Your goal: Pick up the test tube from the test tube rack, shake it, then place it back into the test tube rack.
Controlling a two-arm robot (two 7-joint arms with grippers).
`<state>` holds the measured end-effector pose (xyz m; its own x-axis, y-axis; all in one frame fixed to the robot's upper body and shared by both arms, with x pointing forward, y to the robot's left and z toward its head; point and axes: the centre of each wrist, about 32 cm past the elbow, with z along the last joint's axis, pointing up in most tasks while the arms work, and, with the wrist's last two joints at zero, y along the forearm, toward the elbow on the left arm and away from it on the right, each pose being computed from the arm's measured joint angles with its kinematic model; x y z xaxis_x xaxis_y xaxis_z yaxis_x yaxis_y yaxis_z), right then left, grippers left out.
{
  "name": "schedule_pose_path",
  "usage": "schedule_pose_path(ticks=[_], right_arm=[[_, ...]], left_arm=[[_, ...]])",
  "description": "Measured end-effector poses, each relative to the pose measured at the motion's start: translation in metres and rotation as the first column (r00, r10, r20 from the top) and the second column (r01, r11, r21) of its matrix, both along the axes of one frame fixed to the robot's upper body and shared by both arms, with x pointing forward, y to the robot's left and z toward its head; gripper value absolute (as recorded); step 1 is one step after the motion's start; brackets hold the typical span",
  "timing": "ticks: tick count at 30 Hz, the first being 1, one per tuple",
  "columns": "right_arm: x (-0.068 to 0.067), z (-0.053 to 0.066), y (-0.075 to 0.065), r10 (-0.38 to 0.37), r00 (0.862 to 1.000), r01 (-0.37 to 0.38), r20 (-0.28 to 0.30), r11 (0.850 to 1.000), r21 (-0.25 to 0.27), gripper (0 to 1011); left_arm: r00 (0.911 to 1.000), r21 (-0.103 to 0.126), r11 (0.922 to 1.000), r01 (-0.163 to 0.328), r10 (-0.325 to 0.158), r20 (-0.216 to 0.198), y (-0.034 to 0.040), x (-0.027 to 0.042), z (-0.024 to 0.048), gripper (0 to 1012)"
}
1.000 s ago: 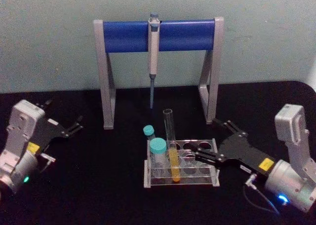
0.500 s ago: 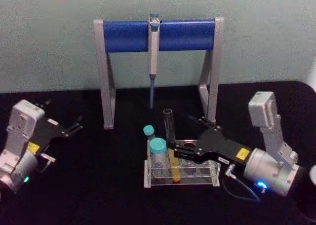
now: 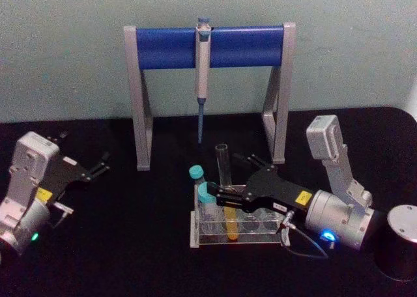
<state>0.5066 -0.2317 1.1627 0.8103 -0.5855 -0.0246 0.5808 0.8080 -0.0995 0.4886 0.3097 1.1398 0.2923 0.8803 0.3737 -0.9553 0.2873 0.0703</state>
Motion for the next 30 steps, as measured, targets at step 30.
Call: schedule_pose_path(ticks=[30], right_arm=[[0.0092, -0.0028, 0.0043, 0.009, 1.000, -0.009, -0.012, 0.999, 0.032, 1000]], left_arm=[[1.0000, 0.000, 1.0000, 0.000, 0.000, 0.000, 0.0000, 0.0000, 0.0000, 1001]])
